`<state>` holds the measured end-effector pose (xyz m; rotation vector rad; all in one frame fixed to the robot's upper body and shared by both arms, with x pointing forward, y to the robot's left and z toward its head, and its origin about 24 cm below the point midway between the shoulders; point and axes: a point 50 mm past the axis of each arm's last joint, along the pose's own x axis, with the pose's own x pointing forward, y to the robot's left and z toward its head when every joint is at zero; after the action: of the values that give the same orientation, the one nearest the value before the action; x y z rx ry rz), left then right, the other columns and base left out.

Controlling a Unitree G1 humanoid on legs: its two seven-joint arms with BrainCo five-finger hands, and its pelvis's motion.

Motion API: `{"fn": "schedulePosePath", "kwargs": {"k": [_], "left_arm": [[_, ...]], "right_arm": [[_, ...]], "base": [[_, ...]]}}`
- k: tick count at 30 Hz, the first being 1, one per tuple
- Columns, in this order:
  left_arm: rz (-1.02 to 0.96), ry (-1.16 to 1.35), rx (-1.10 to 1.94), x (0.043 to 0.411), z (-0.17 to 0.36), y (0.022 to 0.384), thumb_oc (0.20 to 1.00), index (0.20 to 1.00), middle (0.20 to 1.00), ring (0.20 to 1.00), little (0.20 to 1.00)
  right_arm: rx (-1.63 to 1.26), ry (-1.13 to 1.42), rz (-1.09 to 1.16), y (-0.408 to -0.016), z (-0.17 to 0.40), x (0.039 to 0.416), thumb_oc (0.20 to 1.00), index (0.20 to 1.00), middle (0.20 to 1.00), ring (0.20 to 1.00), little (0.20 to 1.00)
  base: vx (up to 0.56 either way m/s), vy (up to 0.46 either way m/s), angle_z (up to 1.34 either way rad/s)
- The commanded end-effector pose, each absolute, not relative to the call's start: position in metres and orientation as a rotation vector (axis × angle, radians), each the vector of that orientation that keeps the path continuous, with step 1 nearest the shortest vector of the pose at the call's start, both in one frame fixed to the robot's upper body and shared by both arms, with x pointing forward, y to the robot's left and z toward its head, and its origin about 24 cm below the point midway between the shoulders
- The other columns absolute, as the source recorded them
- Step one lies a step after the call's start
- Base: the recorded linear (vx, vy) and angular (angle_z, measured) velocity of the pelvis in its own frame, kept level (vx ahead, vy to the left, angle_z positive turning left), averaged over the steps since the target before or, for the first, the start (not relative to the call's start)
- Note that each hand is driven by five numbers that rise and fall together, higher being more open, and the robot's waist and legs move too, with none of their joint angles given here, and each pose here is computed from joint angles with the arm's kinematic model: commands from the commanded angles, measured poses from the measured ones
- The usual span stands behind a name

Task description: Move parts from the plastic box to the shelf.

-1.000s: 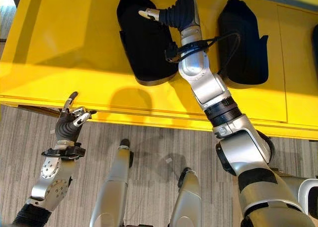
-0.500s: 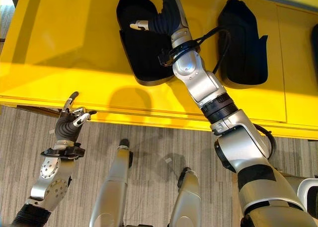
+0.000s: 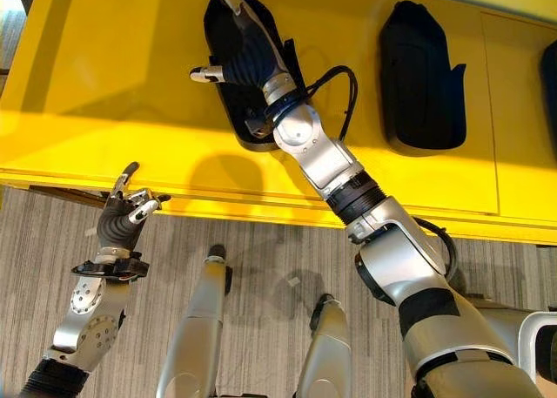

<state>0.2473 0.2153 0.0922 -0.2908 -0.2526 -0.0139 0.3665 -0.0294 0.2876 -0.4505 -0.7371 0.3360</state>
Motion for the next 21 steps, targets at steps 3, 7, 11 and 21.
{"fn": "schedulePosePath", "kwargs": {"k": [3,7,11,21], "left_arm": [[-0.044,-0.277,-0.284,0.245,0.098,0.215,1.000,1.000,1.000,1.000,1.000],[-0.049,-0.275,-0.279,0.245,0.098,0.215,1.000,1.000,1.000,1.000,1.000],[-0.062,-0.267,-0.275,0.245,0.097,0.214,1.000,1.000,1.000,1.000,1.000],[-0.103,-0.246,-0.265,0.248,0.095,0.208,1.000,1.000,1.000,1.000,1.000]], "right_arm": [[-0.371,-0.761,0.344,-0.029,0.305,0.369,1.000,1.000,1.000,1.000,1.000],[-0.309,-0.659,0.300,-0.034,0.298,0.384,1.000,1.000,1.000,1.000,1.000],[-0.306,-0.598,0.234,-0.041,0.298,0.396,1.000,1.000,1.000,1.000,1.000],[-0.217,-0.447,0.043,-0.072,0.300,0.418,1.000,1.000,1.000,1.000,1.000]], "base": [[0.00,0.000,0.00],[0.00,0.000,0.00],[0.00,0.000,0.00],[0.03,-0.002,0.01]]}}
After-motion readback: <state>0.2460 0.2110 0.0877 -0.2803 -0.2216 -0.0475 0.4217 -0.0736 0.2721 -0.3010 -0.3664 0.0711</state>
